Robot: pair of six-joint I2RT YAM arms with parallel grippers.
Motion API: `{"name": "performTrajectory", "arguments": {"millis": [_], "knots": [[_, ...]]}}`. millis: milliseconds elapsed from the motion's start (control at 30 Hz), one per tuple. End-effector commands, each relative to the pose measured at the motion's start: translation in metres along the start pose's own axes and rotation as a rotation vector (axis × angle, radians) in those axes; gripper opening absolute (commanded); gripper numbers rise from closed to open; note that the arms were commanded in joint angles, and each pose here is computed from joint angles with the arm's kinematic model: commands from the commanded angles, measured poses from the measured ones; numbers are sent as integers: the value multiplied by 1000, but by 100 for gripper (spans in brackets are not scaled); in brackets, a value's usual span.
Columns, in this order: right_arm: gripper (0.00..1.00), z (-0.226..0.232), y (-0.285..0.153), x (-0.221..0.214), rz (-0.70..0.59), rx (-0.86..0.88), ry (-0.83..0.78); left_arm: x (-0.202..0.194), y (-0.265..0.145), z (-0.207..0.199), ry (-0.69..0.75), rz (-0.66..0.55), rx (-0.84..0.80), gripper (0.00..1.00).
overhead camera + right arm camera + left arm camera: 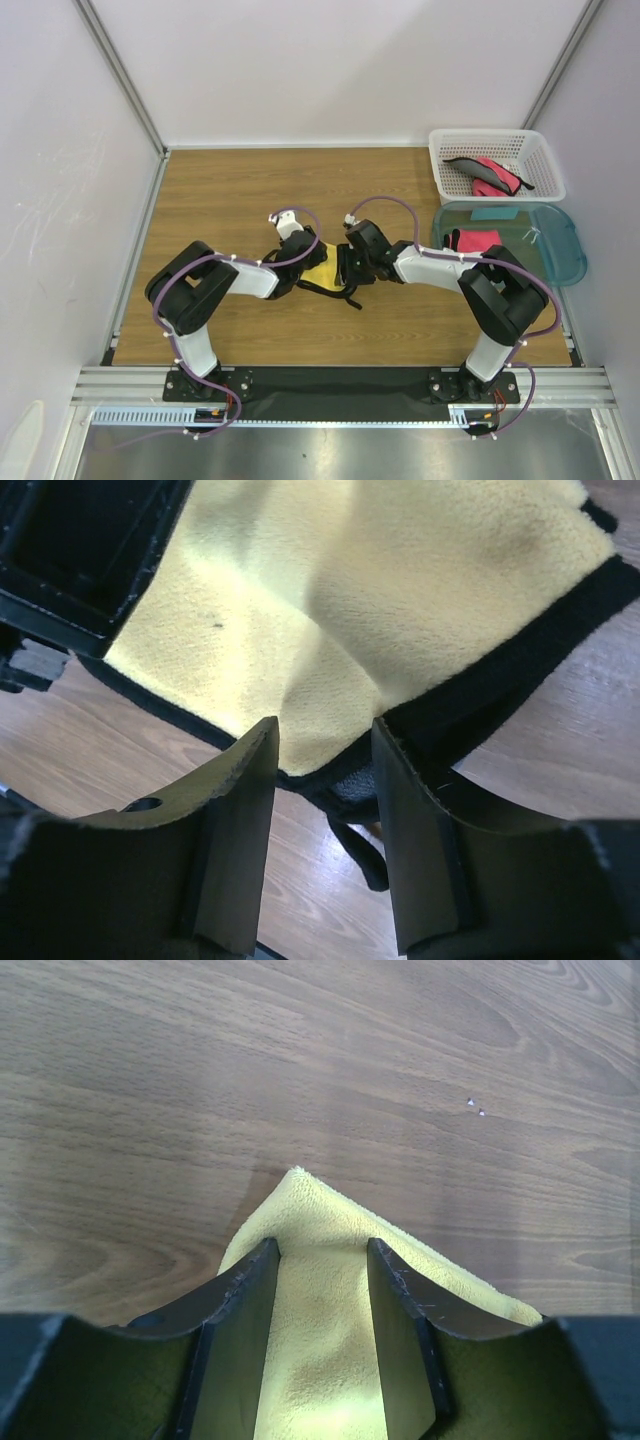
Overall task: Fold and stack the towels
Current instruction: Smooth out wrinkles on the folded towel
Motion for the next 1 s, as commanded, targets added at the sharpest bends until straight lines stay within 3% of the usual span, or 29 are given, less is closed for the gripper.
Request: {"name": "performTrajectory", "arguments": {"millis": [0, 567, 800, 967], "knots": [[48, -11, -8, -13, 67, -120, 14, -16, -6, 23, 34, 46, 108, 48], [44, -4, -2, -17, 93, -210, -59, -20, -7, 23, 42, 30, 122, 48], [18, -3, 6, -21, 116, -195, -67, -19, -7, 23, 46, 26, 125, 48], [9, 2, -9, -14, 77, -193, -69, -19, -5, 23, 51, 24, 134, 48]]}}
Point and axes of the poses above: each gripper's point midway between its finger pads, its own y axis out along the fingers, its own z axis along the line the jaws close on, x = y × z, the point moved 9 cm from there along -y, back along the fingers, and after that the axes turned 5 degrees about y, right-handed, at the moved point
